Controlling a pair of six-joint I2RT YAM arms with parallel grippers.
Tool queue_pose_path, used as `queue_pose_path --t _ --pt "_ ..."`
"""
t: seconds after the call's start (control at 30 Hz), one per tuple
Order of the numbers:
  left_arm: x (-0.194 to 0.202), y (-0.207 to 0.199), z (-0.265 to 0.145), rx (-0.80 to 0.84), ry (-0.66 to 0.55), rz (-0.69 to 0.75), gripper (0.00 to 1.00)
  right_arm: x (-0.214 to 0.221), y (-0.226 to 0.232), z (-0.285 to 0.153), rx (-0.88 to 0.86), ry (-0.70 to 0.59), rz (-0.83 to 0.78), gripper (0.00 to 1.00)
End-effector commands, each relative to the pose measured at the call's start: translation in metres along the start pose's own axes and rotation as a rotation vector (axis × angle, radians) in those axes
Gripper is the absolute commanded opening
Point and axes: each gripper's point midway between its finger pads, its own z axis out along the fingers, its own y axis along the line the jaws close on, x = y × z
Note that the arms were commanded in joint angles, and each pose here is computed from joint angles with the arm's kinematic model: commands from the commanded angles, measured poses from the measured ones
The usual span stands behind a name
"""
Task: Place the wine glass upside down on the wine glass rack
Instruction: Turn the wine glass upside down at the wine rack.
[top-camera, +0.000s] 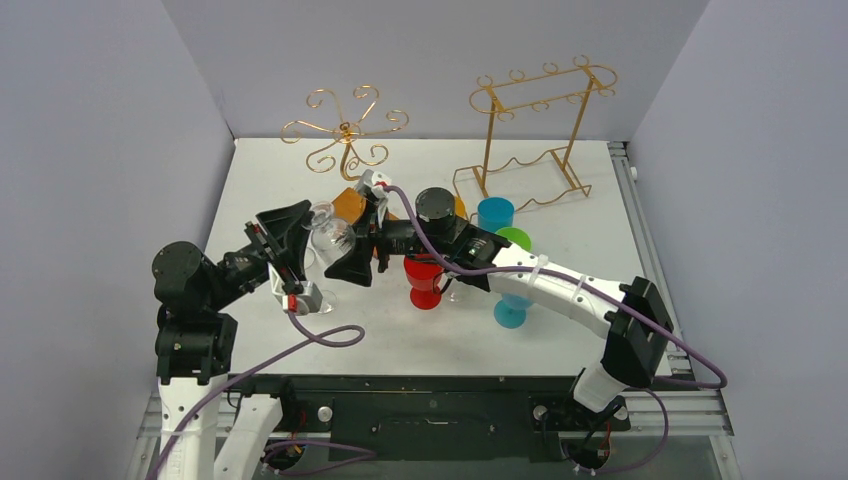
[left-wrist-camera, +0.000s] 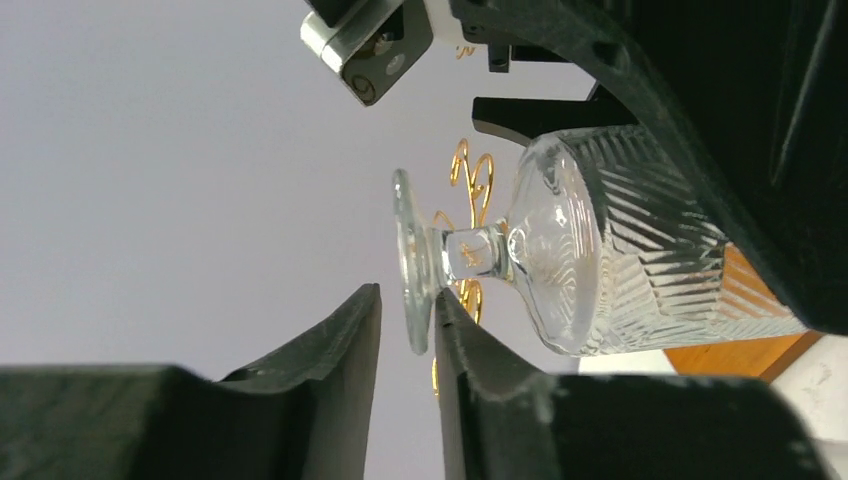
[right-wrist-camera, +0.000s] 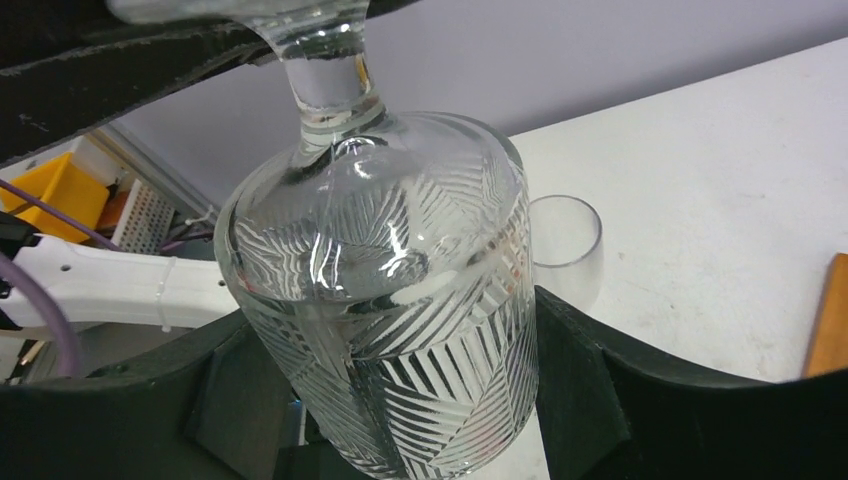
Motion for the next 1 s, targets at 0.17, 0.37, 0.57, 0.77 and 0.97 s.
queue_pose_path --t 0.17,0.37,0.57,0.77,0.97 --pt "-0.004 0.015 -0.005 -0.045 0.024 -0.121 0.83 -0.051 -0.018 -0.014 0.147 -0.133 -0.115 0.21" --pt "0.017 0.029 -0.008 -0.14 0.139 -0.379 0.97 -0.053 -0.057 -0.013 0.28 -0.188 -0.093 0.15" --pt "0.054 0.042 -0.012 -0.272 0.299 -0.659 0.97 -0.055 -0.092 -0.004 0.392 -0.222 -0.1 0.11" --pt "0.105 0.052 -0.015 -0.429 0.453 -0.87 1.0 -0.066 -0.118 -0.001 0.474 -0.3 -0.09 0.09" --pt "0.155 0.068 -0.025 -0.564 0.579 -1.05 0.85 -0.074 -0.124 0.007 0.469 -0.346 -0.082 0.08"
